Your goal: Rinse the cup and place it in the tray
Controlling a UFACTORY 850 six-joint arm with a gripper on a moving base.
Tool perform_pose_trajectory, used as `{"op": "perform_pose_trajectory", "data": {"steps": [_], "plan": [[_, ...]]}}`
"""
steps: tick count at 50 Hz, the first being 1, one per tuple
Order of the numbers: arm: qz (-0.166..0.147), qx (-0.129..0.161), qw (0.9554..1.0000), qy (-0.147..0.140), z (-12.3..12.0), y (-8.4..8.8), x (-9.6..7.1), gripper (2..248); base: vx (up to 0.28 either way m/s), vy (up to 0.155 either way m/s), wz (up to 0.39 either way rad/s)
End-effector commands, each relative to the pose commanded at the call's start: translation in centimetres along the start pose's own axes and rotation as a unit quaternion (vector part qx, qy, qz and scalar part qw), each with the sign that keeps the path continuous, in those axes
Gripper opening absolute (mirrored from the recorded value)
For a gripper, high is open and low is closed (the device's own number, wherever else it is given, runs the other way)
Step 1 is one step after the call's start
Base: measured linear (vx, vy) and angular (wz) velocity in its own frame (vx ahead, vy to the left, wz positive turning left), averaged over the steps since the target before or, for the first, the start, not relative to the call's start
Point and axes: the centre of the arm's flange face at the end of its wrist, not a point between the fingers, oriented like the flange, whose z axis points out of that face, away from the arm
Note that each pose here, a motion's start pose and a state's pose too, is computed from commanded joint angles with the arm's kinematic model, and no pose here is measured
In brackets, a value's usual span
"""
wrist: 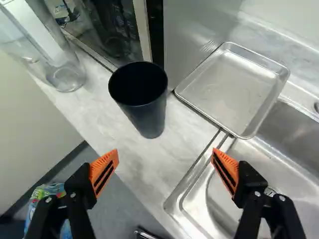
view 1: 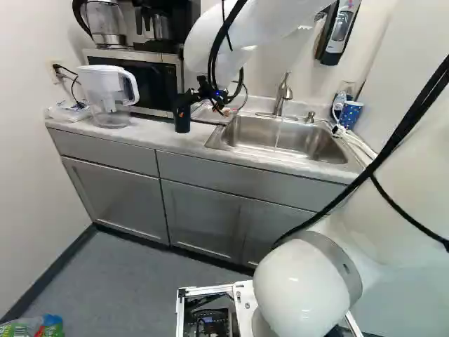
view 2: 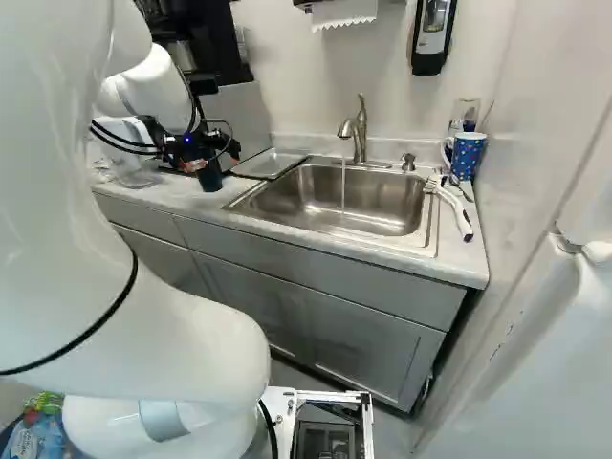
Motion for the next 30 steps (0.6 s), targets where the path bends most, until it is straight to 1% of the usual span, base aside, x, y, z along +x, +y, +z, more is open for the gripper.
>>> {"op": "perform_pose_trajectory", "data": {"steps": [10,30], "plan": [[0.000,0.000,0.9999,0.016,1.1,0.0,0.0,247,0.000,0.000,0.000],[-0.001,0.001,0.9983,0.058,2.8,-0.1,-0.3,247,0.000,0.000,0.000]]}}
